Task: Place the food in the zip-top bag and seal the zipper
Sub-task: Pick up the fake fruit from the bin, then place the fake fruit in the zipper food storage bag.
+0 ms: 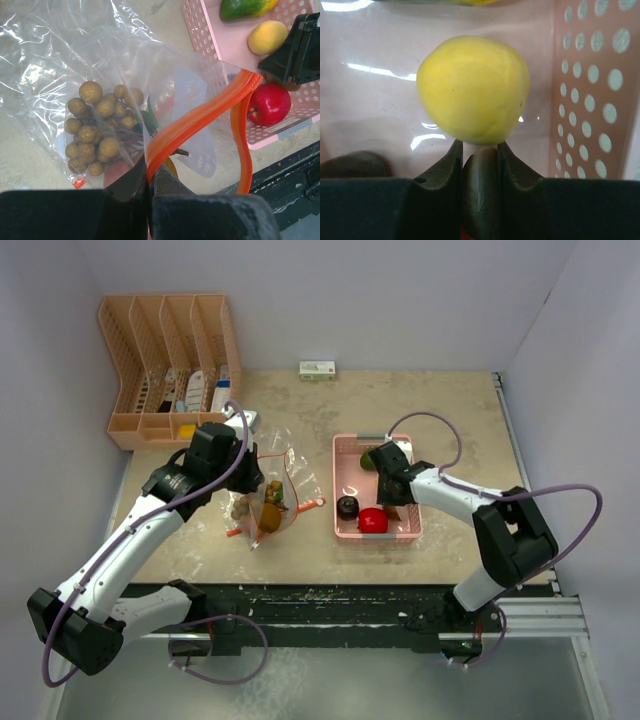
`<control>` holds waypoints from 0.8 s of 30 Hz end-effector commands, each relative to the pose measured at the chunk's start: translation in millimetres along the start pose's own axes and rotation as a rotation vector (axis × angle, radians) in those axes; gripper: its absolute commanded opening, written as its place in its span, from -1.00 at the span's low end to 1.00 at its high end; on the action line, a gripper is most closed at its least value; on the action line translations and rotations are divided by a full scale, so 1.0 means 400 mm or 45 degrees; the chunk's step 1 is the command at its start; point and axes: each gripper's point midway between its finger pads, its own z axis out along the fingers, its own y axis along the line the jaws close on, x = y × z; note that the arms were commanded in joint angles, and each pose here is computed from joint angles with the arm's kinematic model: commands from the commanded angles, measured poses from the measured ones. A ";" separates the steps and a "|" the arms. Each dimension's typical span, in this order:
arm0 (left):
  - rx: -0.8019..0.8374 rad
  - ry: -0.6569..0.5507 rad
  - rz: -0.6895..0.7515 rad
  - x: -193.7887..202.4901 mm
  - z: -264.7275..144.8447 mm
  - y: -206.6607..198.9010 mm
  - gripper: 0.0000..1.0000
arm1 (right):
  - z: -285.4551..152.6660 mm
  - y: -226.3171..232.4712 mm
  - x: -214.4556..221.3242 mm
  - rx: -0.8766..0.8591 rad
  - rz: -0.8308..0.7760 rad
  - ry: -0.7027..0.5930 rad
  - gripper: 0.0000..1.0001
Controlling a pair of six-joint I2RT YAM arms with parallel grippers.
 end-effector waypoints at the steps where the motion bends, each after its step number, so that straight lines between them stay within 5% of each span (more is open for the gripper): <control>1: 0.017 -0.053 -0.001 -0.022 -0.006 -0.006 -1.00 | -0.065 -0.010 -0.057 0.008 0.035 -0.068 -0.76; 9: 0.016 -0.061 -0.005 -0.021 -0.018 -0.006 -1.00 | -0.223 0.041 -0.194 -0.189 0.083 -0.246 -0.81; 18: 0.016 -0.061 -0.011 -0.025 -0.006 -0.007 -1.00 | -0.562 0.279 -0.327 -1.086 0.018 -0.575 -0.84; 24: 0.023 -0.062 -0.013 -0.029 -0.002 -0.011 -1.00 | -0.752 0.448 -0.299 -1.390 -0.077 -0.696 -0.84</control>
